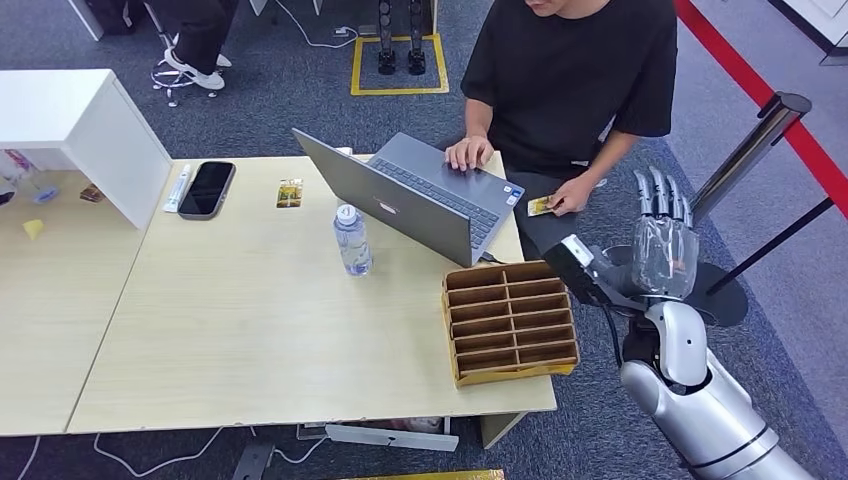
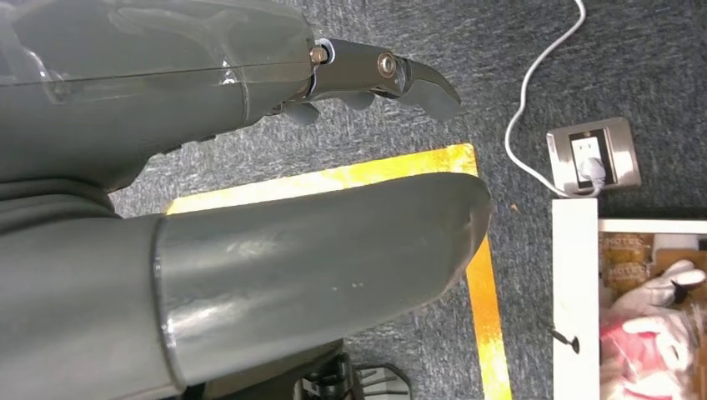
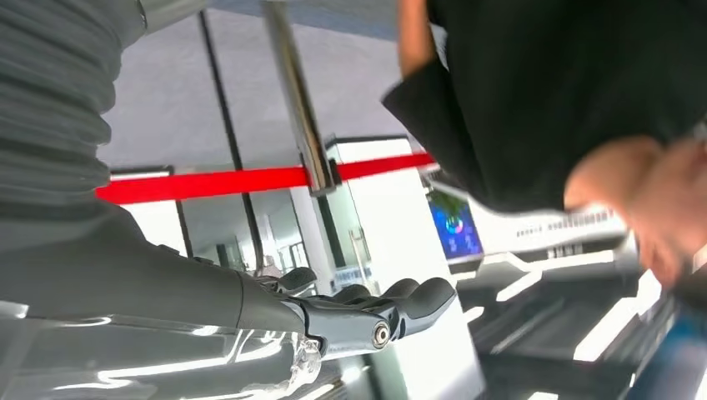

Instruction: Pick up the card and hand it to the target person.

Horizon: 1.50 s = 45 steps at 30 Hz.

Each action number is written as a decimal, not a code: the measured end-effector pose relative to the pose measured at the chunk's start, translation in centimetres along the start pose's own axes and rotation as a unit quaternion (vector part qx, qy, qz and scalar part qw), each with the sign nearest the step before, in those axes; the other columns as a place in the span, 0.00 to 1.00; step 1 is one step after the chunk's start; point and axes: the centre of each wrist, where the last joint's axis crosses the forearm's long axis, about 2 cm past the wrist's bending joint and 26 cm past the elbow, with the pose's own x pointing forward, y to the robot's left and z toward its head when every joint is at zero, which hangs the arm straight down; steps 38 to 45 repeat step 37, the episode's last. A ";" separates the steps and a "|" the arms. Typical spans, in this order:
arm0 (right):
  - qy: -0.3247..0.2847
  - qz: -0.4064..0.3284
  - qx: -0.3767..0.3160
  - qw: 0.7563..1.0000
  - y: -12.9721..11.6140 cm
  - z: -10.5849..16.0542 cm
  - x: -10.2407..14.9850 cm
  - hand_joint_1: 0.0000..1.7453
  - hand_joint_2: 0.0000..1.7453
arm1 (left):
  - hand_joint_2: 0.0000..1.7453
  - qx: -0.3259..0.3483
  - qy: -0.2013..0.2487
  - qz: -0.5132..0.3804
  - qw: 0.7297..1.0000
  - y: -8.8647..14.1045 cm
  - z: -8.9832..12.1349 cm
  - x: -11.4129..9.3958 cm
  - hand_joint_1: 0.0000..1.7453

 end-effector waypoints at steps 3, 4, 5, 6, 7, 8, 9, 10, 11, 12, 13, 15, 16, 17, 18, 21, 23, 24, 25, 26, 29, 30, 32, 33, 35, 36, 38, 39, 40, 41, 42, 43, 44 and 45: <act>-0.001 -0.051 -0.047 0.998 -0.5 1.0 0.4 0.00 0.25 | 0.00 0.004 0.003 0.003 1.000 0.0 0.1 -0.4 0.00; -0.001 -0.070 -0.054 0.996 -0.6 1.4 0.6 0.00 0.00 | 0.00 0.005 0.003 0.005 1.000 -0.1 0.2 -0.6 0.00; -0.002 -0.092 -0.056 0.994 -0.8 1.8 0.9 0.00 0.00 | 0.00 0.006 0.003 0.007 1.000 -0.1 0.3 -0.8 0.00; -0.005 -0.115 -0.055 0.992 -0.9 2.4 1.3 0.00 0.00 | 0.00 0.008 0.004 0.009 1.000 -0.1 0.3 -1.0 0.00; -0.009 -0.137 -0.053 0.989 -1.1 2.9 1.6 0.00 0.00 | 0.00 0.010 0.004 0.011 1.000 -0.1 0.4 -1.2 0.00; -0.012 -0.163 -0.050 0.985 -1.2 3.3 2.0 0.00 0.00 | 0.00 0.011 0.004 0.013 1.000 -0.1 0.5 -1.4 0.00; -0.014 -0.189 -0.047 0.981 -1.3 3.8 2.4 0.00 0.00 | 0.00 0.012 0.004 0.015 1.000 -0.2 0.5 -1.6 0.00; -0.014 -0.209 -0.045 0.977 -1.4 4.2 2.6 0.00 0.00 | 0.00 0.013 0.005 0.016 1.000 -0.2 0.6 -1.7 0.00; -0.013 -0.224 -0.043 0.974 -1.4 4.5 2.8 0.00 0.00 | 0.00 0.014 0.005 0.018 1.000 -0.2 0.6 -1.8 0.00; -0.012 -0.232 -0.041 0.972 -1.4 4.6 2.9 0.00 0.00 | 0.00 0.014 0.005 0.018 1.000 -0.2 0.7 -1.9 0.00; -0.011 -0.235 -0.041 0.971 -1.4 4.7 2.9 0.00 0.00 | 0.00 0.014 0.005 0.019 1.000 -0.2 0.7 -1.9 0.00; 0.012 -0.320 -0.019 0.947 -1.0 6.5 3.6 0.00 0.25 | 0.00 0.019 0.008 0.023 1.000 -0.2 0.8 -2.4 0.00; 0.029 -0.370 -0.011 0.929 -0.7 7.6 4.1 0.00 0.50 | 0.00 0.022 0.009 0.025 0.999 -0.2 1.0 -2.8 0.00; 0.049 -0.421 -0.005 0.906 -0.4 9.0 4.5 0.00 0.75 | 0.00 0.025 0.011 0.028 0.999 -0.2 1.1 -3.1 0.00; 0.061 -0.441 -0.001 0.895 -0.1 9.7 4.8 0.00 1.00 | 0.00 0.025 0.012 0.029 0.999 -0.2 1.1 -3.2 0.00; 0.090 -0.478 0.013 0.873 0.9 11.3 5.4 0.00 1.00 | 0.00 0.029 0.015 0.033 0.999 -0.2 1.2 -3.3 0.00; 0.112 -0.494 0.026 0.862 1.8 12.3 5.7 0.00 1.00 | 0.00 0.032 0.017 0.035 0.999 -0.2 1.2 -3.3 0.00; 0.123 -0.500 0.033 0.857 2.3 12.8 5.9 0.00 1.00 | 0.00 0.033 0.017 0.036 0.999 -0.2 1.2 -3.3 0.00; 0.132 -0.505 0.039 0.852 2.8 13.3 6.1 0.00 1.00 | 0.00 0.034 0.018 0.037 0.999 -0.2 1.2 -3.3 0.00; 0.140 -0.509 0.045 0.848 3.3 13.8 6.3 0.00 1.00 | 0.00 0.035 0.018 0.038 0.998 -0.2 1.2 -3.3 0.00; 0.162 -0.515 0.062 0.840 4.4 14.9 6.8 0.00 1.00 | 0.00 0.036 0.019 0.040 0.998 -0.2 1.2 -3.3 0.00; 0.168 -0.515 0.067 0.838 4.7 15.1 6.9 0.00 1.00 | 0.00 0.036 0.019 0.040 0.998 -0.2 1.2 -3.4 0.00; 0.177 -0.514 0.077 0.836 5.2 15.5 7.2 0.00 1.00 | 0.00 0.036 0.020 0.041 0.998 -0.2 1.2 -3.4 0.00; 0.179 -0.512 0.081 0.836 5.3 15.6 7.2 0.00 1.00 | 0.00 0.036 0.020 0.042 0.998 -0.2 1.2 -3.4 0.00; 0.180 -0.507 0.087 0.839 5.5 15.8 7.4 0.00 1.00 | 0.00 0.037 0.021 0.043 0.998 -0.2 1.2 -3.4 0.00; 0.178 -0.505 0.089 0.840 5.6 15.9 7.5 0.00 1.00 | 0.00 0.037 0.021 0.043 0.998 -0.2 1.2 -3.4 0.00; 0.177 -0.503 0.090 0.841 5.6 15.9 7.6 0.00 1.00 | 0.00 0.037 0.021 0.044 0.998 -0.2 1.2 -3.4 0.00; 0.177 -0.503 0.090 0.841 5.6 15.9 7.6 0.00 1.00 | 0.00 0.037 0.021 0.044 0.998 -0.2 1.2 -3.4 0.00; 0.177 -0.503 0.090 0.841 5.6 15.9 7.6 0.00 1.00 | 0.00 0.037 0.021 0.044 0.998 -0.2 1.2 -3.4 0.00; 0.177 -0.503 0.090 0.841 5.6 15.9 7.6 0.00 1.00 | 0.00 0.037 0.021 0.044 0.998 -0.2 1.2 -3.4 0.00; 0.177 -0.503 0.090 0.841 5.6 15.9 7.6 0.00 1.00 | 0.00 0.037 0.021 0.044 0.998 -0.2 1.2 -3.4 0.00; 0.177 -0.503 0.090 0.841 5.6 15.9 7.6 0.00 1.00 | 0.00 0.037 0.021 0.044 0.998 -0.2 1.2 -3.4 0.00; 0.177 -0.503 0.090 0.841 5.6 15.9 7.6 0.00 1.00 | 0.00 0.037 0.021 0.044 0.998 -0.2 1.2 -3.4 0.00; 0.177 -0.503 0.090 0.841 5.6 15.9 7.6 0.00 1.00 | 0.00 0.037 0.021 0.044 0.998 -0.2 1.2 -3.4 0.00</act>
